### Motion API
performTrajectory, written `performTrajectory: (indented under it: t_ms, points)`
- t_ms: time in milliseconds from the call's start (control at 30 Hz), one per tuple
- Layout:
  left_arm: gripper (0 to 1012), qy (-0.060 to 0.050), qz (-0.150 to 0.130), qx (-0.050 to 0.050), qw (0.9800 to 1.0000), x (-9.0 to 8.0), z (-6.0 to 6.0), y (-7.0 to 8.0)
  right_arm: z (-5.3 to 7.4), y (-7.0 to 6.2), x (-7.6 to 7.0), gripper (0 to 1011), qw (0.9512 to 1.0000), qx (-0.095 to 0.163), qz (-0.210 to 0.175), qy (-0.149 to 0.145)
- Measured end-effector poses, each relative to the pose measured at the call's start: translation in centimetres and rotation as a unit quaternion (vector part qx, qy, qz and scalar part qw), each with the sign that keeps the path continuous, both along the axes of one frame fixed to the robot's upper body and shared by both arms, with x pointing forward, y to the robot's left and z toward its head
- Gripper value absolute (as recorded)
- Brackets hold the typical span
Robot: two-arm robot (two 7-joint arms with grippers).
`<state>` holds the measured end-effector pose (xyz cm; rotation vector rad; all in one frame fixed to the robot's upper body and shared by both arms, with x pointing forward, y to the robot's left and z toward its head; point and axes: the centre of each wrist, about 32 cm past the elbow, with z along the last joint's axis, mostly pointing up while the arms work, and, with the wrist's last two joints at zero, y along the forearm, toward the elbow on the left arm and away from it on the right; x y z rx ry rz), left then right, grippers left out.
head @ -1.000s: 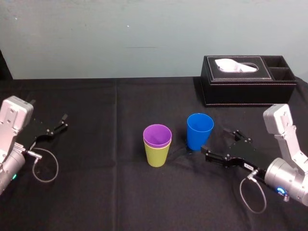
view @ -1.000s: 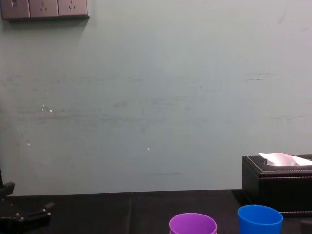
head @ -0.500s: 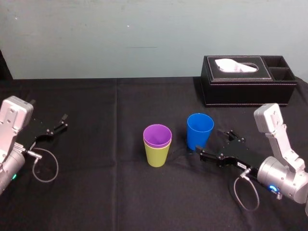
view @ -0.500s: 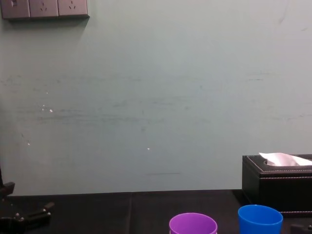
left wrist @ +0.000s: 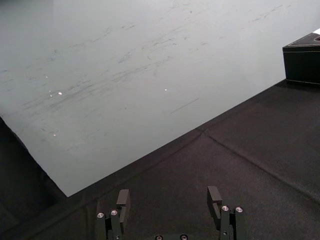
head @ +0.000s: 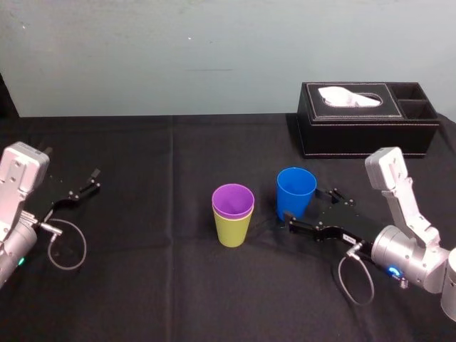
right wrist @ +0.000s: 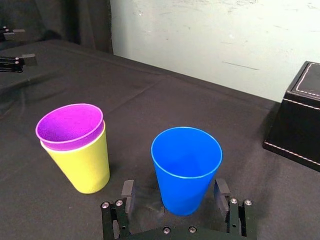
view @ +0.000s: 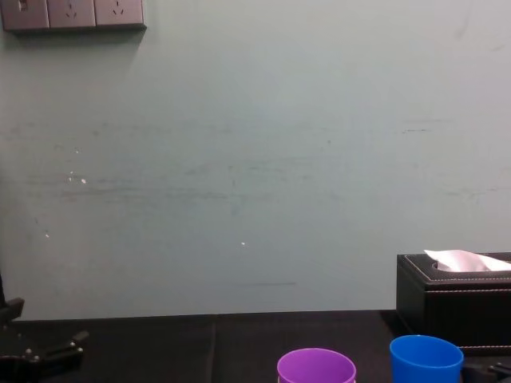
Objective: Stack the three plastic cups sequentially using one hand.
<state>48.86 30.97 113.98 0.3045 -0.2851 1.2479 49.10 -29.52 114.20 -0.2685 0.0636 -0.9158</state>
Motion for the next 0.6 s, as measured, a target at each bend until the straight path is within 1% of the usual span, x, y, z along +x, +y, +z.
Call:
performTrajectory:
  t_ms: [333,600]
  points:
    - [1010,0.000,0.000,0.000,1.0000,0.0,0.0,0.0,-0.3,0.7,1.2,1004,1.0000,-0.003,-0.003,0.005]
    - [1010,0.000,0.000,0.000,1.0000,0.0,0.0,0.0,-0.2,1.4,1.9,1004,1.0000,-0.005,-0.005,0.004]
